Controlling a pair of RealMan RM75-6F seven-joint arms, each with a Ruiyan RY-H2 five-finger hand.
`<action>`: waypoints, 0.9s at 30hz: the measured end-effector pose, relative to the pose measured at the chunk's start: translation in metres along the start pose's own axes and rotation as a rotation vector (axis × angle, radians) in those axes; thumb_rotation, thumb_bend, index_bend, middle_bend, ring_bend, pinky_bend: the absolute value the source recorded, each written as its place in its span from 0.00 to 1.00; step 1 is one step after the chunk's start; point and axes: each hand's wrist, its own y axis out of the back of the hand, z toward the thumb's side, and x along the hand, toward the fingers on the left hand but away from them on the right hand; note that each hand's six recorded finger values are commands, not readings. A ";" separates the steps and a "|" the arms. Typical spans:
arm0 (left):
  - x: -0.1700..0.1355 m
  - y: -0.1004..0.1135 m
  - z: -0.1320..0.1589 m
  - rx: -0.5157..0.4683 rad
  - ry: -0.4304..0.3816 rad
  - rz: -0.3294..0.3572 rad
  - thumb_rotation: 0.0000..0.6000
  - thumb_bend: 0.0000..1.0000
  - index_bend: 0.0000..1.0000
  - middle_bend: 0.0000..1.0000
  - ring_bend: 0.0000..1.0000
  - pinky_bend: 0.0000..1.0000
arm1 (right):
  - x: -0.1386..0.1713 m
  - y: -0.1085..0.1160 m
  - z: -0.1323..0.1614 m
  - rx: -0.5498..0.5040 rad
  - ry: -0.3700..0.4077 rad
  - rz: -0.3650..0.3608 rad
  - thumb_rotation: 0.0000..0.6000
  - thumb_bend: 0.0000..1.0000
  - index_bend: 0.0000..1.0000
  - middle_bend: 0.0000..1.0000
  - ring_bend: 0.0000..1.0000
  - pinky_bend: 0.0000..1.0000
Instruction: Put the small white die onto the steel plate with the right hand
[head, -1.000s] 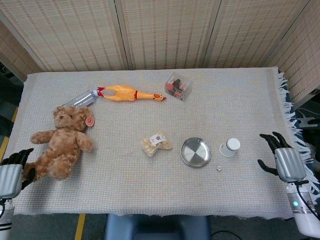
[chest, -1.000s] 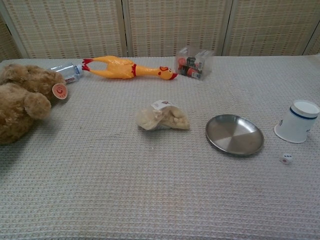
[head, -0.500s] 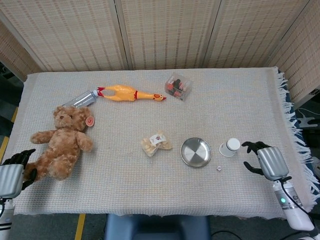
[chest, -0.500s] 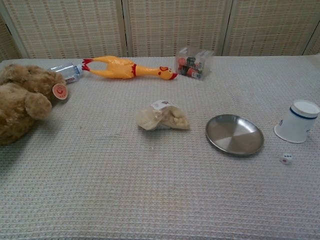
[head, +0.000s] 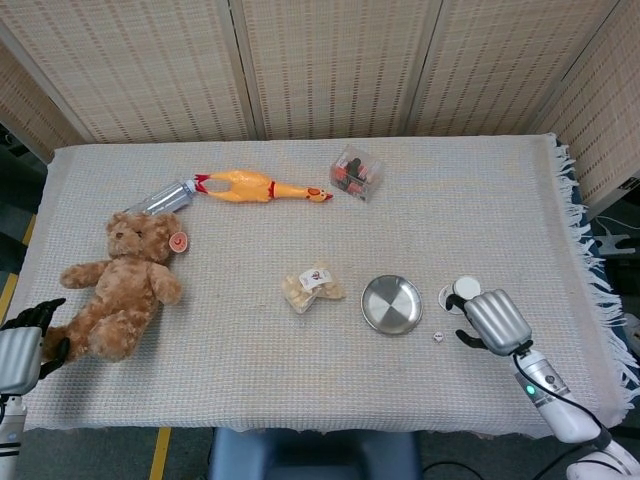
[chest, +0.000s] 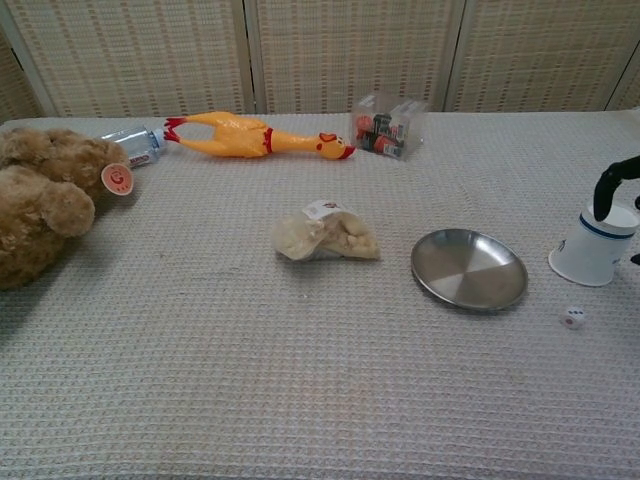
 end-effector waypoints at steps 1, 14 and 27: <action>0.000 0.000 0.000 -0.002 0.001 -0.003 1.00 0.40 0.18 0.22 0.25 0.40 | -0.003 0.000 0.003 0.018 0.004 0.015 1.00 0.13 0.43 0.84 0.83 1.00; 0.001 -0.002 -0.005 -0.012 0.032 -0.032 1.00 0.41 0.18 0.22 0.25 0.40 | -0.033 -0.011 0.039 0.114 0.099 0.216 1.00 0.20 0.48 0.84 0.84 1.00; 0.001 -0.002 -0.007 -0.018 0.040 -0.040 1.00 0.40 0.18 0.22 0.25 0.40 | -0.036 -0.032 0.034 0.169 0.136 0.315 1.00 0.39 0.44 0.84 0.84 1.00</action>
